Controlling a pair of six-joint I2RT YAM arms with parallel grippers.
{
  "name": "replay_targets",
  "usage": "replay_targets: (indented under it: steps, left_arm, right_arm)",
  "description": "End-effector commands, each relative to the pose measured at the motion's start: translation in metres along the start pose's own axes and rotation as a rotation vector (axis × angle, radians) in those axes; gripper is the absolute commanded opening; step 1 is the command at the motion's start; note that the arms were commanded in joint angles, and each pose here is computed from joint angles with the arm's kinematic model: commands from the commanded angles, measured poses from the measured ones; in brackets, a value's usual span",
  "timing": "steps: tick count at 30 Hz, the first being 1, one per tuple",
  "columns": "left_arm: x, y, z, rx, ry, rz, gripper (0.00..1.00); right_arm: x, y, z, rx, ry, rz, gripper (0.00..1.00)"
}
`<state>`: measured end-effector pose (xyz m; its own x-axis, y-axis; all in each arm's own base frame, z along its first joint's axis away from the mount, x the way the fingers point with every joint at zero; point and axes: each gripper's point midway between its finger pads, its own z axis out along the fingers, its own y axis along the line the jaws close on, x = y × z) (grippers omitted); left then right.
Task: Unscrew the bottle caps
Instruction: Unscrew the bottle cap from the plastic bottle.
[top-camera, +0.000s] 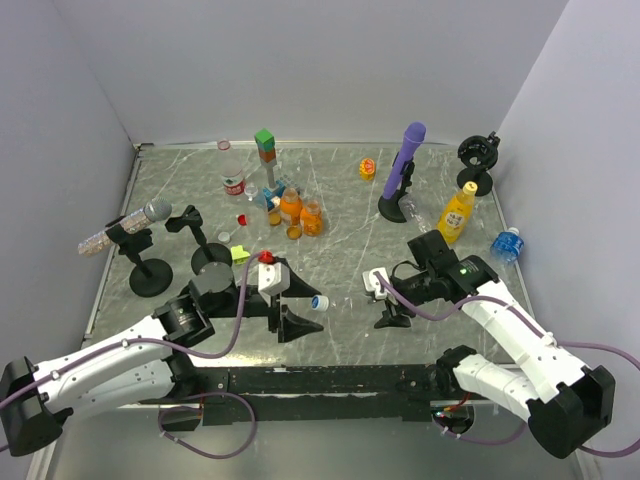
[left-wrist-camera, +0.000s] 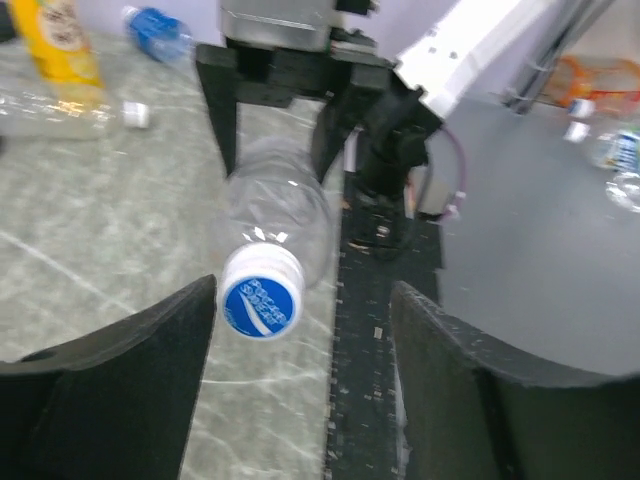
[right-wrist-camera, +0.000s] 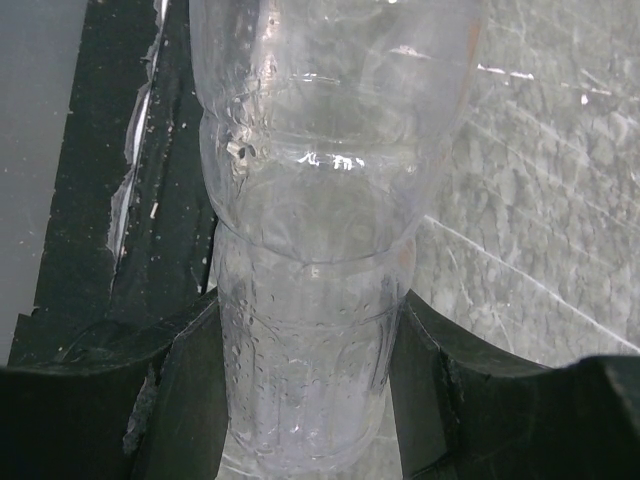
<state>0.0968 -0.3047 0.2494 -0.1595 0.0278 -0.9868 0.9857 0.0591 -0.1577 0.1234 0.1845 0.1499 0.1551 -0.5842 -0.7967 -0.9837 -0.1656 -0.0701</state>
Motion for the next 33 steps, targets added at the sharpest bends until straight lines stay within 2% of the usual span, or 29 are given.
replay_targets:
  steps: [1,6,21,27,30,31,32,33]
  left_arm:
    - [-0.035,0.015,0.000,-0.106,-0.076,0.084,0.71]
    - [-0.034,0.013,-0.006,-0.123,-0.093,0.081,0.65]
    - [-0.017,0.016,-0.001,-0.115,-0.026,0.061,0.53]
    - [-0.016,0.016,0.000,-0.108,-0.020,0.057,0.32]
    - [-0.014,0.015,0.001,-0.106,-0.014,0.037,0.18]
    - [-0.013,0.016,0.001,-0.111,-0.010,0.028,0.07]
    - [-0.012,0.017,0.001,-0.118,-0.006,0.015,0.01]
    - [-0.011,0.019,0.001,-0.130,-0.006,-0.007,0.01]
  right_arm:
    - [-0.006,-0.006,-0.001,0.019,-0.011,-0.021,0.17]
    - [-0.003,-0.007,0.001,0.022,-0.004,-0.007,0.17]
    - [-0.008,-0.007,0.001,0.014,-0.016,-0.001,0.17]
    - [-0.006,-0.008,0.002,0.008,-0.013,0.006,0.17]
    - [-0.006,-0.008,0.002,0.010,-0.014,0.013,0.17]
    - [-0.006,-0.008,0.003,0.010,-0.014,0.013,0.17]
    - [-0.006,-0.008,0.002,0.014,-0.014,0.019,0.17]
    - [-0.006,-0.010,0.002,0.020,-0.012,0.024,0.17]
